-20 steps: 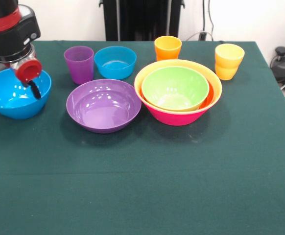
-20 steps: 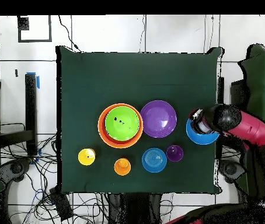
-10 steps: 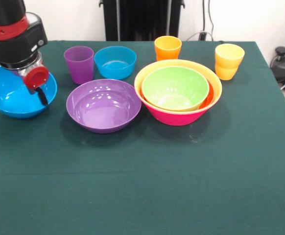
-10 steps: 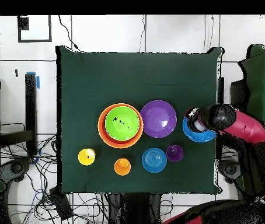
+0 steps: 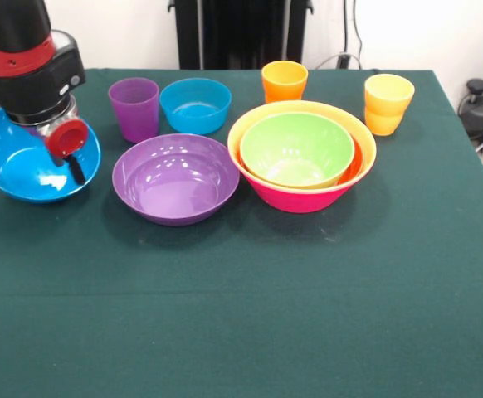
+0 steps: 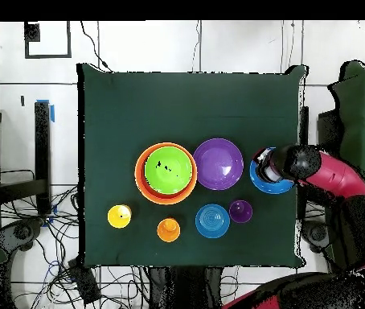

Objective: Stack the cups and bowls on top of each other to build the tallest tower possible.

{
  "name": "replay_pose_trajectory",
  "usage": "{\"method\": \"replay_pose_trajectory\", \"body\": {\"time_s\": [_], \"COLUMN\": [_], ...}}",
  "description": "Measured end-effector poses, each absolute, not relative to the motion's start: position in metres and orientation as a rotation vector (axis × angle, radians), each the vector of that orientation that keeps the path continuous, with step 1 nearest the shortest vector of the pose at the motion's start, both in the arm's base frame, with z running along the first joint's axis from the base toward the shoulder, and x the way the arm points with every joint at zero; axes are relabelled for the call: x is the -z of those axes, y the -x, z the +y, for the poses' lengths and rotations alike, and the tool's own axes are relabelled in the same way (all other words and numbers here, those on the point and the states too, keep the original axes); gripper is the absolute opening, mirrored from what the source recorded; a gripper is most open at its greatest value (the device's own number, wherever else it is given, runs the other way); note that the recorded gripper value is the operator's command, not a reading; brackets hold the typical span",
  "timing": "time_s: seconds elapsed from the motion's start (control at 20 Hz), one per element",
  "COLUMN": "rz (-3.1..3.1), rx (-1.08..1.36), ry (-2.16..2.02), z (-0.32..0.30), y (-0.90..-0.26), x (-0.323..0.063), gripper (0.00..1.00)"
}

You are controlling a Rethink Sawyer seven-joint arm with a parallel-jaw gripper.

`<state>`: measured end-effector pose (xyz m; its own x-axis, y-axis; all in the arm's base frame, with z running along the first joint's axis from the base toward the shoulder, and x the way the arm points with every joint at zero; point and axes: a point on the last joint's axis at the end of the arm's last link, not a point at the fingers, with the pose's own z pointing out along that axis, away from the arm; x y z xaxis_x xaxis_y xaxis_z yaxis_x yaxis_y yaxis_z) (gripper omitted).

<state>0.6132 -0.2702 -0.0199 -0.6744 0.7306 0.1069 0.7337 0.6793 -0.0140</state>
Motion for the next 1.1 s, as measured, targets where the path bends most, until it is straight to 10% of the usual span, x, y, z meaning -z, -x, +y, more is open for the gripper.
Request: {"method": "replay_pose_trajectory", "body": {"time_s": [1.1], "rz": [-2.806], "rx": [-0.033], "ry": [1.192], "z": [-0.277], "y": [-0.628], "x": [-0.058], "gripper": [1.0]}}
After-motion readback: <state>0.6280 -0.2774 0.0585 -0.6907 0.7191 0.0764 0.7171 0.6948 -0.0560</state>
